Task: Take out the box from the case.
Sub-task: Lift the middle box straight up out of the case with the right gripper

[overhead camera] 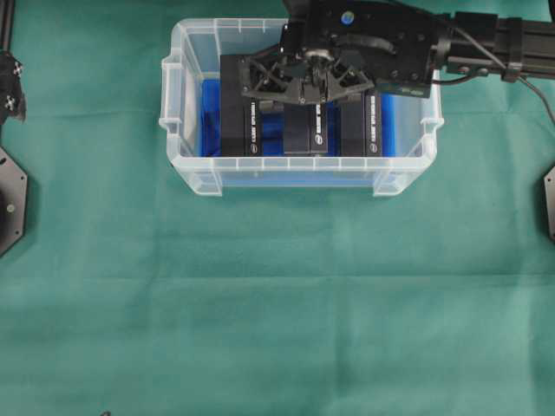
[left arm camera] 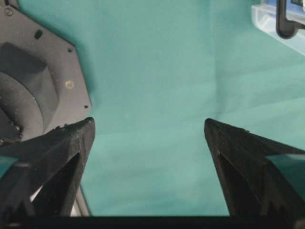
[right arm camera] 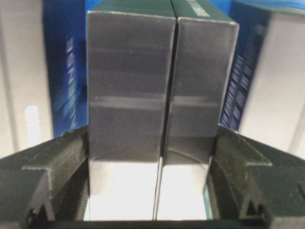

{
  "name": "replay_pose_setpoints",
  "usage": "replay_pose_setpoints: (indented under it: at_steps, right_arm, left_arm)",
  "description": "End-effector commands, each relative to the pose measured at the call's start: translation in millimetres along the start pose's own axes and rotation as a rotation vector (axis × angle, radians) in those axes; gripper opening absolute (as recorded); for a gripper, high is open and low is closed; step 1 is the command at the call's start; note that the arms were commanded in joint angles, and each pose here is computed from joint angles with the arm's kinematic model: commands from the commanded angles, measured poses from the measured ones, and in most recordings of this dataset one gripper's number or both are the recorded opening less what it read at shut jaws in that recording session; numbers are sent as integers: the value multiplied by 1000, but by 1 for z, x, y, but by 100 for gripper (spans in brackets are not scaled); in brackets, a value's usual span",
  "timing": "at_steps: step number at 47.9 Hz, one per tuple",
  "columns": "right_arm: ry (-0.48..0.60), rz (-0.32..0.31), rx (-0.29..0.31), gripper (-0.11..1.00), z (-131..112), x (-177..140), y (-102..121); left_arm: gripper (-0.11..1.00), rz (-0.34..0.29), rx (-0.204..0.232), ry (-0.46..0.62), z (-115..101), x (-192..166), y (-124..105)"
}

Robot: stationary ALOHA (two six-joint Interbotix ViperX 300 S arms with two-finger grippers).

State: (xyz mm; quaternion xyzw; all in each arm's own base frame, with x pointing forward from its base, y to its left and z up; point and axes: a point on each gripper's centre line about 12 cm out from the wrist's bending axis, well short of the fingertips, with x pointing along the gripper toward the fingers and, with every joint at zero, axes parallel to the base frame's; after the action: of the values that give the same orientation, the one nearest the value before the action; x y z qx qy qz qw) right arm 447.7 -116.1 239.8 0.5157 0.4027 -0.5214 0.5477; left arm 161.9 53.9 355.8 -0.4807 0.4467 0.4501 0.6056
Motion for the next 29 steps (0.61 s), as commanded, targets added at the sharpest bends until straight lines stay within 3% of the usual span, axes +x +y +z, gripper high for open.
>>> replay_pose_setpoints:
  at_steps: [1, 29]
  right_arm:
    - [-16, 98, 10, 66, 6, -48, 3]
    - [-27, 134, 26, 66, 17, -131, 2]
  left_arm:
    - [95, -14, -1, -10, 1, -4, -1]
    - [95, -20, 0, -9, 1, -5, -2]
